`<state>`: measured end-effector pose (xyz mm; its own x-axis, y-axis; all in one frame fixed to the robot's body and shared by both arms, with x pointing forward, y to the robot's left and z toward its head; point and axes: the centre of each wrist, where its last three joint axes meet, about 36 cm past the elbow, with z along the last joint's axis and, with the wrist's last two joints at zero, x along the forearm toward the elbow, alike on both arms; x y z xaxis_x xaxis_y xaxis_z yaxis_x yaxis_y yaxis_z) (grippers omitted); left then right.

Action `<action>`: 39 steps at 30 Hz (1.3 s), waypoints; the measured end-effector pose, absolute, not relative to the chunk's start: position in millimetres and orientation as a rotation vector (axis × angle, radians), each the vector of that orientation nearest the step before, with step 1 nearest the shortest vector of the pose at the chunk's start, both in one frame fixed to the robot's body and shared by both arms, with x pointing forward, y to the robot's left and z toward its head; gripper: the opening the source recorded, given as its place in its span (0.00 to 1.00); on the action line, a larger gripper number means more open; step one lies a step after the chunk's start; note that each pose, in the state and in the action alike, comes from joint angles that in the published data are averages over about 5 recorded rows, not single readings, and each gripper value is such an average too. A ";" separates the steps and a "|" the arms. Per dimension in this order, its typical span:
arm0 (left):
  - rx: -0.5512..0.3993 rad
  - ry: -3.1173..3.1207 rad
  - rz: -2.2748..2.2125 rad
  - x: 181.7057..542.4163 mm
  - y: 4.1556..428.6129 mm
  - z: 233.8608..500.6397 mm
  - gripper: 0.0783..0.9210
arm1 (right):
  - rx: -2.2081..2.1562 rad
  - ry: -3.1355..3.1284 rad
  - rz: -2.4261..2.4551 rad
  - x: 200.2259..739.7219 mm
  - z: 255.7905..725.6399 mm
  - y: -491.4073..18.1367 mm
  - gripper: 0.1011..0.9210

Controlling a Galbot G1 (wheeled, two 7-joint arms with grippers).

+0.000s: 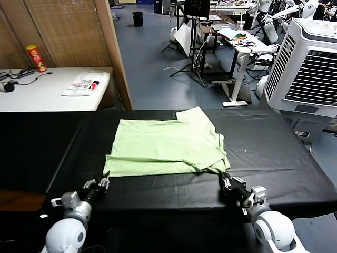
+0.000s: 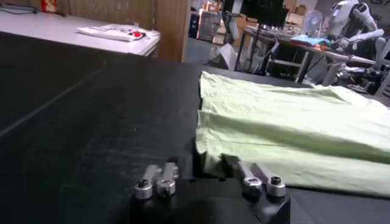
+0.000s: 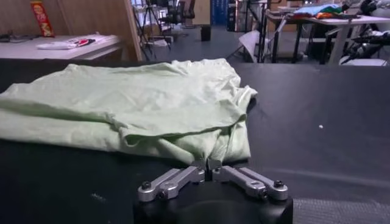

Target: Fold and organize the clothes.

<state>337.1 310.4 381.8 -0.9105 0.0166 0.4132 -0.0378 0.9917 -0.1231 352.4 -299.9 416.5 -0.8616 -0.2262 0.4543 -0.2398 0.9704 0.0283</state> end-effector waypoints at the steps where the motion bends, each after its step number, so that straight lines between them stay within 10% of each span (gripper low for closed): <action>1: 0.018 -2.708 0.160 335.8 310.3 383.1 0.08 | 0.330 -2.639 0.043 349.9 419.6 -300.6 0.03; 23: 0.004 -2.601 -0.049 243.1 300.1 421.2 0.07 | 0.306 -2.498 0.109 261.4 450.8 -291.6 0.14; 32: 0.029 -2.584 -0.042 230.0 295.8 436.3 0.54 | 0.327 -2.529 0.127 251.7 486.5 -289.2 0.73; 39: 0.002 -2.620 -0.003 241.0 295.5 457.5 0.84 | 0.298 -2.686 0.145 293.6 492.5 -298.8 0.85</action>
<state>241.0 295.5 457.5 -0.8672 -0.0018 0.4980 -0.0006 1.0000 0.0025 293.6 -298.8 492.5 -0.8839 -0.1857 0.4293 -0.2307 0.9715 -0.0549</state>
